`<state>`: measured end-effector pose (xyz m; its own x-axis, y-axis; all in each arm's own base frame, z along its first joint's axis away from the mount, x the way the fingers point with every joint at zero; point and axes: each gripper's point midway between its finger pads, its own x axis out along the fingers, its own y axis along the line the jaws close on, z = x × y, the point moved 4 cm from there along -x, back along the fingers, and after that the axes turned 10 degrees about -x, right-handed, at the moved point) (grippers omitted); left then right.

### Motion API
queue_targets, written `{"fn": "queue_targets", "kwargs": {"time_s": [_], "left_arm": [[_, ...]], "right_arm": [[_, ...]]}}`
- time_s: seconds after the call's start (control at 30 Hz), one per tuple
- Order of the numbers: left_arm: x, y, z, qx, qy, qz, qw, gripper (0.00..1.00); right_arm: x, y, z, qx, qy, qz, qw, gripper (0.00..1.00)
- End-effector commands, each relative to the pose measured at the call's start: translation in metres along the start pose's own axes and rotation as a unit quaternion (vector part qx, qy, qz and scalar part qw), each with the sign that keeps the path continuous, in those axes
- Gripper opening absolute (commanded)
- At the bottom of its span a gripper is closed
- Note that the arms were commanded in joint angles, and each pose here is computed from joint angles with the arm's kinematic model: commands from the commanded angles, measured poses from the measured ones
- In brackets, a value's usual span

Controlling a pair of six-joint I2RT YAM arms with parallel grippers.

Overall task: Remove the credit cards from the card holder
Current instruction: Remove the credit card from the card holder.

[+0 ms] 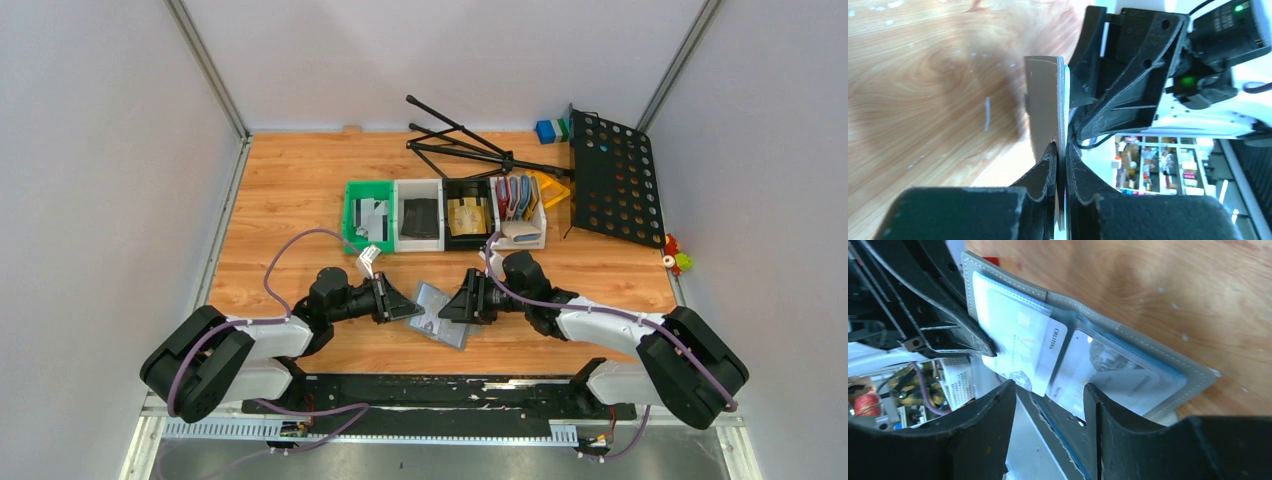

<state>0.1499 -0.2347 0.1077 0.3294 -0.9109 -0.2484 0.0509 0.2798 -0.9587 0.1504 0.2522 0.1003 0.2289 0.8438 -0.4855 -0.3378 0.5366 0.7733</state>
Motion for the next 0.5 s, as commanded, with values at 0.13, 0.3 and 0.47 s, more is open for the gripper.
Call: {"fn": "queue_targets", "kwargs": {"time_s": [0.13,0.3,0.47], "left_arm": [[-0.009,-0.060,0.004,-0.011,0.005,-0.151,0.988,0.09],[-0.012,-0.074,0.003,-0.023,0.016,-0.196,0.980,0.09],[-0.010,-0.073,0.005,-0.036,0.014,-0.202,0.979,0.07]], "right_arm": [[-0.013,0.044,0.021,0.001,-0.048,0.120,0.992,0.50],[-0.022,0.063,0.024,0.006,-0.058,0.180,0.982,0.37],[-0.031,0.070,0.029,-0.012,-0.088,0.189,0.978,0.26]]}}
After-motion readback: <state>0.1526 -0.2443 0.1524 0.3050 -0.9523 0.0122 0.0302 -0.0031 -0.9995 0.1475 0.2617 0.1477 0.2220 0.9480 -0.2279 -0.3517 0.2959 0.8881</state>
